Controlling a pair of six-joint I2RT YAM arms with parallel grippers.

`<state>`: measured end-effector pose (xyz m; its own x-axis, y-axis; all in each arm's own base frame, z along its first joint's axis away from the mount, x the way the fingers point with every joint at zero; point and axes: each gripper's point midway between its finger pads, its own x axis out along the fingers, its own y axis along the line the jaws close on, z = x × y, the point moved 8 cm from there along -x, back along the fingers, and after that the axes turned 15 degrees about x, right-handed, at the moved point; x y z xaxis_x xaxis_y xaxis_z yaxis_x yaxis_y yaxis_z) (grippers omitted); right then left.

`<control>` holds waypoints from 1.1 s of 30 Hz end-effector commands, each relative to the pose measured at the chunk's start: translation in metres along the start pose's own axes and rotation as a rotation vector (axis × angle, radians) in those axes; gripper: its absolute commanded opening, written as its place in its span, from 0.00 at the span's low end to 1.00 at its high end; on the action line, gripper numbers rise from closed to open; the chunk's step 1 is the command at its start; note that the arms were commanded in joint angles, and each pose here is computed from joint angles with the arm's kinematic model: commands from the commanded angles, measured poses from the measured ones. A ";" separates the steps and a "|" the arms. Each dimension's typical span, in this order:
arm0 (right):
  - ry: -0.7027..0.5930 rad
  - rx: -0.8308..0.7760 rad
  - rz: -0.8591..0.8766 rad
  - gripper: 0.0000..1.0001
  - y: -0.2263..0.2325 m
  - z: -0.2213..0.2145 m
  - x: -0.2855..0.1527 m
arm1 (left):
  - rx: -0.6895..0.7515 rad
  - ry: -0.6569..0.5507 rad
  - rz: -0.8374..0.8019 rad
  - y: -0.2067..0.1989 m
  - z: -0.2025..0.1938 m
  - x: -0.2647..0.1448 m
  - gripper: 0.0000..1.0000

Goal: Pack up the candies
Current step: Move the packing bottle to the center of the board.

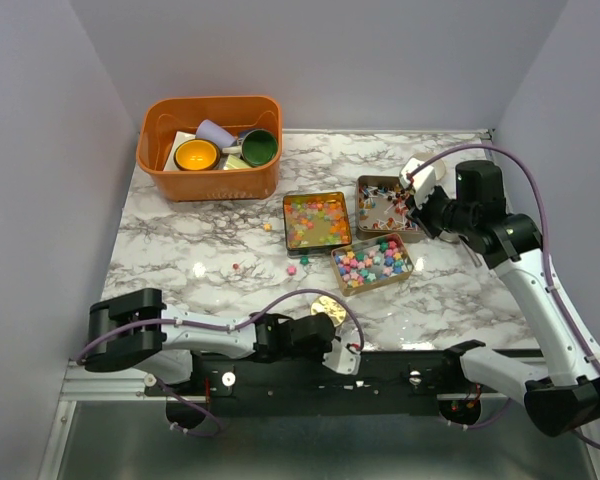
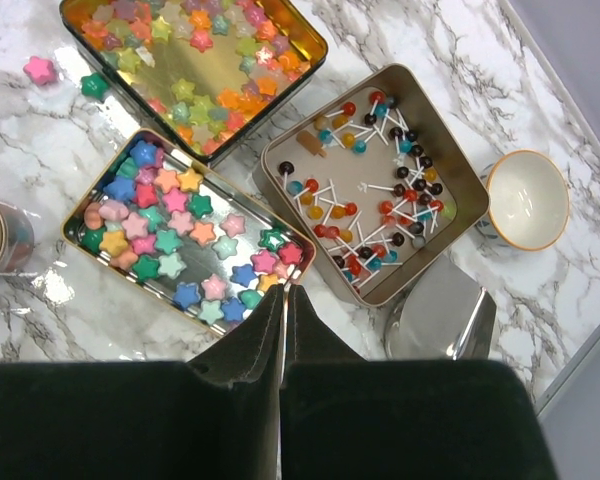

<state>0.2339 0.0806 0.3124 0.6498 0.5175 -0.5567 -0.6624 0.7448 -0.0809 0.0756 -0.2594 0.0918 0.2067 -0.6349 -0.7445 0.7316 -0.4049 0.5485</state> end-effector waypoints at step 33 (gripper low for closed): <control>0.063 0.022 -0.045 0.36 -0.023 0.017 0.026 | -0.853 -0.291 0.433 0.016 -0.023 -0.047 0.99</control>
<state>0.2646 0.0849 0.3044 0.6337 0.4704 -0.6141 -0.6423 0.7624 -0.0788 0.0892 -0.2262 0.1260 0.4435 -0.7462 -0.4965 0.8899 0.4325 0.1448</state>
